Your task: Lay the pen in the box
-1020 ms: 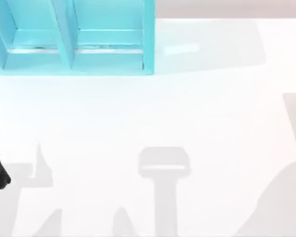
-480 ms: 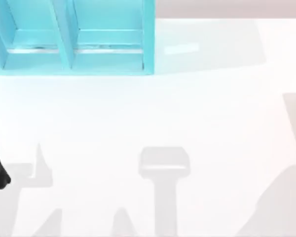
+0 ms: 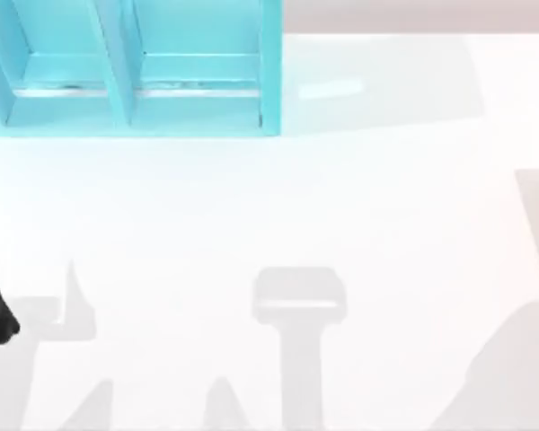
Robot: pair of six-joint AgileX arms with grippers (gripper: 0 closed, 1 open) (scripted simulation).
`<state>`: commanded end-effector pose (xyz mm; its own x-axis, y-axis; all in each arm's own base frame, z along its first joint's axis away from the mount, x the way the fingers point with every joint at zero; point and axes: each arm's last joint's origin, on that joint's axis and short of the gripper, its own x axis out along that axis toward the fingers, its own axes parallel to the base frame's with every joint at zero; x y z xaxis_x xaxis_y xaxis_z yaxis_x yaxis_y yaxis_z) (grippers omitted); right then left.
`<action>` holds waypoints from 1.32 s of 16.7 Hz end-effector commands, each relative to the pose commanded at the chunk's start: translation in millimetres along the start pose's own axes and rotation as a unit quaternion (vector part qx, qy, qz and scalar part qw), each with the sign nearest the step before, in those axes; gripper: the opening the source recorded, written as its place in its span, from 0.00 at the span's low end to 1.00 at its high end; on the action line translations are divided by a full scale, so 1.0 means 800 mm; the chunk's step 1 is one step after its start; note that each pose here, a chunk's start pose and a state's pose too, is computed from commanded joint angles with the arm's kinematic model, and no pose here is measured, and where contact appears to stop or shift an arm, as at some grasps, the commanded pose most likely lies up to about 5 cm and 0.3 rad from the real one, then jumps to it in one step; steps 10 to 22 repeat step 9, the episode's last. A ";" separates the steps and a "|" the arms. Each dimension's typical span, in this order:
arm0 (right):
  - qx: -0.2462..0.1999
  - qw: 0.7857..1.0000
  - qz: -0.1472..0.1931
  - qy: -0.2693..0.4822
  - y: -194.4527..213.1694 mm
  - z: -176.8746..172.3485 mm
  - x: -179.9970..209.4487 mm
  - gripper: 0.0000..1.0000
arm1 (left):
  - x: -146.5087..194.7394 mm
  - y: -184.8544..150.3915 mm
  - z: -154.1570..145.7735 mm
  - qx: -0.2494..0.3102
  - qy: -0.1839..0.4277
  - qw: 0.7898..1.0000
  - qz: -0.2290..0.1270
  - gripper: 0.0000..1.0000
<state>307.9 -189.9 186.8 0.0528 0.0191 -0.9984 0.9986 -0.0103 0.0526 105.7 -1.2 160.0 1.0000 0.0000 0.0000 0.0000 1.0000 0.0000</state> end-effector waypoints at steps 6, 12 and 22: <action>0.000 1.000 0.000 0.000 0.000 0.000 0.000 1.00 | 0.000 0.000 0.000 0.000 0.000 1.000 0.000 1.00; 0.000 1.000 0.000 0.000 0.000 0.000 0.000 1.00 | 0.000 0.000 0.000 0.000 0.000 1.000 0.000 1.00; 0.000 1.000 0.000 0.000 0.000 0.000 0.000 1.00 | 0.000 0.000 0.000 0.000 0.000 1.000 0.000 1.00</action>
